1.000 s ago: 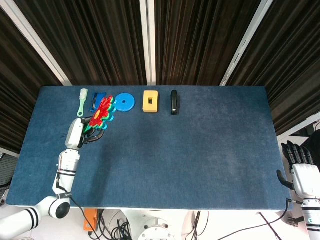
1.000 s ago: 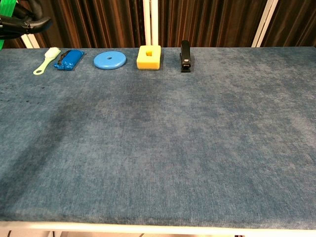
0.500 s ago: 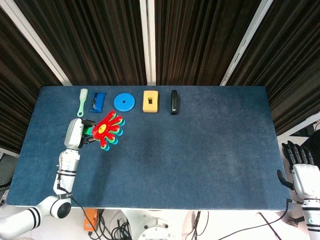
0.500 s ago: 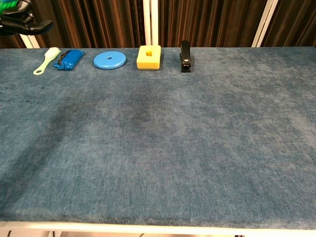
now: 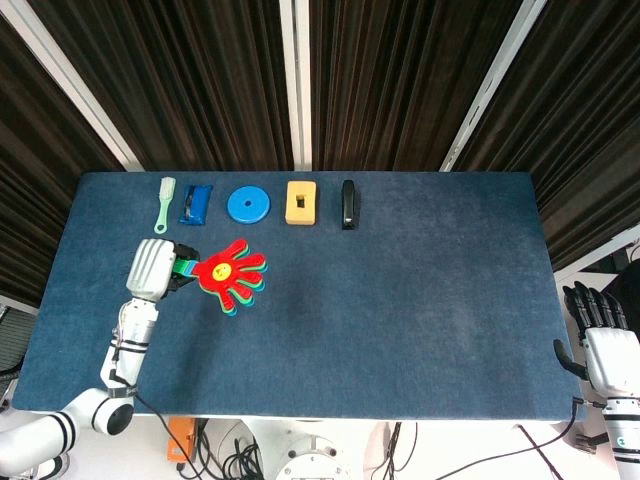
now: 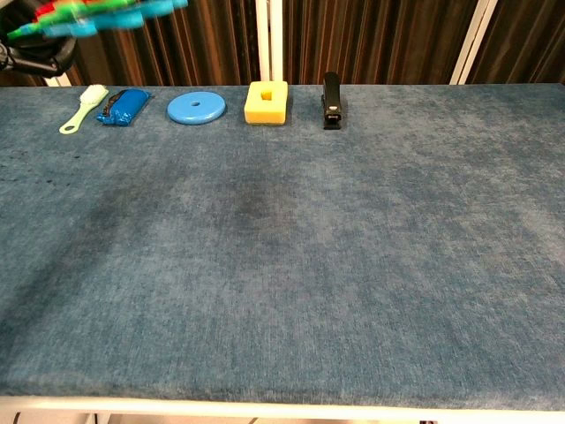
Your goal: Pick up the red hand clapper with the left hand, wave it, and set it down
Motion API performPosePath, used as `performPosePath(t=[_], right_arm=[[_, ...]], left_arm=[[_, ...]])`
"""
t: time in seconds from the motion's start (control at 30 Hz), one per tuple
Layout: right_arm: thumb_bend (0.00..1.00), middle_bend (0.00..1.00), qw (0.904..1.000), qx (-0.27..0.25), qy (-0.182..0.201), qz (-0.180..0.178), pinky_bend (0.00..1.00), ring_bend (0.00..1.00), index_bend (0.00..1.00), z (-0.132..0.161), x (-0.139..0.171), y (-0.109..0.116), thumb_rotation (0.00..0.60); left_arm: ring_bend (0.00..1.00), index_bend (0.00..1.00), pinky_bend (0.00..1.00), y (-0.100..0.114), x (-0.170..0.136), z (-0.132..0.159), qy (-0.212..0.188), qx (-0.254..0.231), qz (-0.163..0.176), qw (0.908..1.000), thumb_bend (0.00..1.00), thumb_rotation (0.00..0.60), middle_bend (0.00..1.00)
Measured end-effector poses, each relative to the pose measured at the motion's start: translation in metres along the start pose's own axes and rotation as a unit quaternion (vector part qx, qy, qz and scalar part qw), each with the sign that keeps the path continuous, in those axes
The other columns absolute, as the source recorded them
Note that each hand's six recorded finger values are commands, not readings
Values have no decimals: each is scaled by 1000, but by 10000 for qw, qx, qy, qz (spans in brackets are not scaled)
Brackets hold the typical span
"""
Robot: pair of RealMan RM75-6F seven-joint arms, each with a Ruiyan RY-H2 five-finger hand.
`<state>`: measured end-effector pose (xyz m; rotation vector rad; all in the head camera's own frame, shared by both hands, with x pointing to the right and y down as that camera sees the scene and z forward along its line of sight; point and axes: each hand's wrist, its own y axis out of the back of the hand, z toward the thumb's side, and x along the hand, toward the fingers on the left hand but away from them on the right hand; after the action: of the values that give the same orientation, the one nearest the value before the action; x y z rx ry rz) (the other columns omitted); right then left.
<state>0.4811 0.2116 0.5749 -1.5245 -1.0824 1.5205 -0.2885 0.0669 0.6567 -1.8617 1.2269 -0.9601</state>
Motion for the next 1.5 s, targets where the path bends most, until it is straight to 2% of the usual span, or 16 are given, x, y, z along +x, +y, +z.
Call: performPosePath(t=[0.13, 0.27, 0.33, 0.43, 0.57, 0.63, 0.73, 0.87, 0.93, 1.03, 1.1, 1.17, 1.23, 1.33, 1.47, 1.5], right_arm=[[312, 0, 10000, -3, -2, 2, 0, 0, 0, 0, 0, 0, 600], [312, 0, 10000, -3, 2, 10, 0, 0, 0, 0, 0, -1, 600], [312, 0, 10000, -3, 2, 9, 0, 0, 0, 0, 0, -1, 600], [312, 0, 10000, -6, 3, 2, 0, 0, 0, 0, 0, 0, 600], [314, 0, 10000, -5, -14, 17, 0, 0, 0, -1, 0, -1, 600], [314, 0, 10000, -2, -20, 34, 0, 0, 0, -1, -1, -2, 600], [313, 0, 10000, -2, -14, 40, 0, 0, 0, -1, -1, -2, 600], [314, 0, 10000, -3, -14, 25, 0, 0, 0, 0, -1, -2, 600], [314, 0, 10000, 2, -11, 27, 0, 0, 0, 0, -1, -2, 600], [314, 0, 10000, 5, -13, 30, 0, 0, 0, 0, 0, -2, 600], [313, 0, 10000, 6, -13, 29, 0, 0, 0, 0, 0, -2, 600], [313, 0, 10000, 8, -15, 29, 0, 0, 0, 0, 0, -2, 600], [313, 0, 10000, 8, -18, 32, 0, 0, 0, 0, 0, -2, 600], [313, 0, 10000, 8, -14, 37, 0, 0, 0, 0, 0, -2, 600], [314, 0, 10000, -2, -33, 36, 0, 0, 0, -1, 0, -2, 600], [313, 0, 10000, -3, -32, 36, 0, 0, 0, -2, 0, -2, 600]], left_arm=[[1000, 1000, 1000, 0, -1, -2, -319, 1153, 0, 9928, 651, 600, 1000], [1000, 1000, 1000, 1, -2, -10, -576, 2437, 51, 9681, 651, 600, 1000], [1000, 1000, 1000, 1, -2, -13, -526, 2561, 65, 9652, 656, 600, 1000], [1000, 1000, 1000, 1, -2, -14, -308, 2113, 36, 9769, 667, 600, 1000], [1000, 1000, 1000, 2, -1, -14, 160, 390, -101, 9991, 687, 600, 1000], [1000, 1000, 1000, 3, -1, -14, 377, -635, -169, 9971, 698, 600, 1000], [1000, 1000, 1000, 6, 1, -15, 705, -2444, -244, 9668, 709, 600, 1000], [1000, 1000, 1000, 12, 1, -15, 1028, -4667, -281, 8780, 721, 600, 1000], [1000, 1000, 1000, 13, 1, -14, 1112, -5377, -281, 8353, 726, 600, 1000], [1000, 1000, 1000, 15, 0, -15, 1167, -5908, -257, 7979, 737, 600, 1000], [1000, 1000, 1000, 16, 0, -15, 1178, -6068, -244, 7857, 741, 600, 1000], [1000, 1000, 1000, 17, 0, -16, 1160, -6026, -243, 7892, 743, 600, 1000], [1000, 1000, 1000, 17, -1, -16, 1118, -5826, -252, 8046, 744, 600, 1000], [1000, 1000, 1000, 17, -1, -16, 972, -5102, -284, 8541, 743, 600, 1000], [1000, 1000, 1000, 17, -1, -16, 578, -3090, -338, 9487, 726, 600, 1000], [1000, 1000, 1000, 16, -1, -16, 460, -2521, -345, 9660, 719, 600, 1000]])
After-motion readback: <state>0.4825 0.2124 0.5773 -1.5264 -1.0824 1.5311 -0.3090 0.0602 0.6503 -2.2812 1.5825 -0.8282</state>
